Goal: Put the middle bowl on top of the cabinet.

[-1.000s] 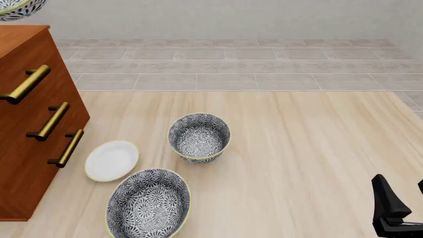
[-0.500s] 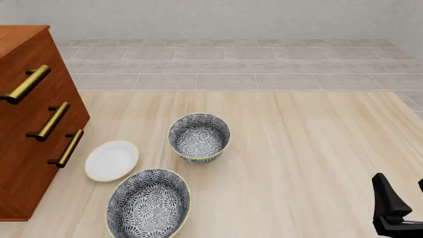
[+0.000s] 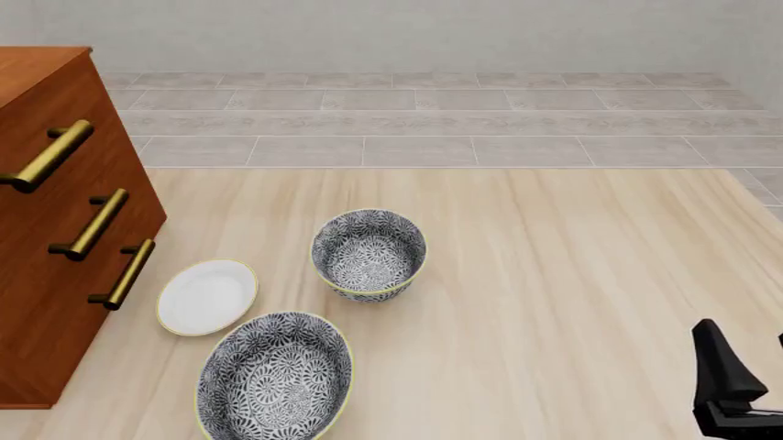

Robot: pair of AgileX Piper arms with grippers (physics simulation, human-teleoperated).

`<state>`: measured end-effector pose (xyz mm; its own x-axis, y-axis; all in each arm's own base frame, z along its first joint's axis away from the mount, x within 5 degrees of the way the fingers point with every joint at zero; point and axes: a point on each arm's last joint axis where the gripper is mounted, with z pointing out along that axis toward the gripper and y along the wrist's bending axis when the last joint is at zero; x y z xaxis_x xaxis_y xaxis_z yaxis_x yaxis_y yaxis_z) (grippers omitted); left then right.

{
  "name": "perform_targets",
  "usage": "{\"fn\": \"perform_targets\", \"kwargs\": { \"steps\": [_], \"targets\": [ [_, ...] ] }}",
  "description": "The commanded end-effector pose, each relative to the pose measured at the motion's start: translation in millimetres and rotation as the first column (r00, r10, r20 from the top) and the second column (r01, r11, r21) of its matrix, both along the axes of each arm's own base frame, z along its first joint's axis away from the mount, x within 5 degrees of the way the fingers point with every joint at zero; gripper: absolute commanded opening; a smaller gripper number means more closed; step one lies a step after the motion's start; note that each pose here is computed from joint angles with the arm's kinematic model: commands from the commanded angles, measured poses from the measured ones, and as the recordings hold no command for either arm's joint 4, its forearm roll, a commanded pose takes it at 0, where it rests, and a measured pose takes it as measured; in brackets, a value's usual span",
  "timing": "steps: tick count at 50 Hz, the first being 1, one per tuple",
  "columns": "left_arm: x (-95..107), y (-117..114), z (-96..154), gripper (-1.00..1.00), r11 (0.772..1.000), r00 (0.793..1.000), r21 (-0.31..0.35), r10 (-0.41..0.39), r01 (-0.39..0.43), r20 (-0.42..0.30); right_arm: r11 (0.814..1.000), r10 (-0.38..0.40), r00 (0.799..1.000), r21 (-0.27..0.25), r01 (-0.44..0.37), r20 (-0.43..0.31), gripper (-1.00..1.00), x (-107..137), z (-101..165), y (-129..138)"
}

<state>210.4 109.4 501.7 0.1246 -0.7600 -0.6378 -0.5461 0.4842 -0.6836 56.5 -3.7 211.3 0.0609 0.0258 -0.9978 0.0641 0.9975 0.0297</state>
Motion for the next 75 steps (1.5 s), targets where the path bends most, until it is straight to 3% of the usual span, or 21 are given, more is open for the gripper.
{"fn": "perform_targets", "kwargs": {
  "steps": [1,13,29,47,75],
  "targets": [
    [-5.0,9.3,5.1,-1.0,0.998,0.999,-0.035,0.05,-0.051,-0.02,1.0,0.001,1.0,-0.001,-0.001,0.006,1.0,-0.5,1.0,0.1],
    [-6.4,19.3,3.4,-1.0,0.995,0.995,-0.051,0.086,-0.089,-0.058,1.0,-0.004,1.0,-0.003,0.004,0.016,1.0,-1.1,4.6,-0.1],
    [-8.2,30.6,4.6,-1.0,0.993,0.989,-0.024,0.11,-0.113,-0.102,1.0,-0.007,1.0,-0.008,0.008,0.03,1.0,-2.1,10.5,-0.2],
    [1.4,32.6,-32.1,-1.0,0.989,0.978,-0.093,0.096,-0.115,-0.184,1.0,-0.003,0.999,-0.006,0.004,0.039,1.0,-3.6,17.3,0.1],
    [1.4,50.3,-65.5,-1.0,0.976,0.961,-0.127,0.144,-0.178,-0.238,1.0,-0.011,0.999,-0.005,0.012,0.041,1.0,-3.9,18.6,-0.3]
  ]
}}
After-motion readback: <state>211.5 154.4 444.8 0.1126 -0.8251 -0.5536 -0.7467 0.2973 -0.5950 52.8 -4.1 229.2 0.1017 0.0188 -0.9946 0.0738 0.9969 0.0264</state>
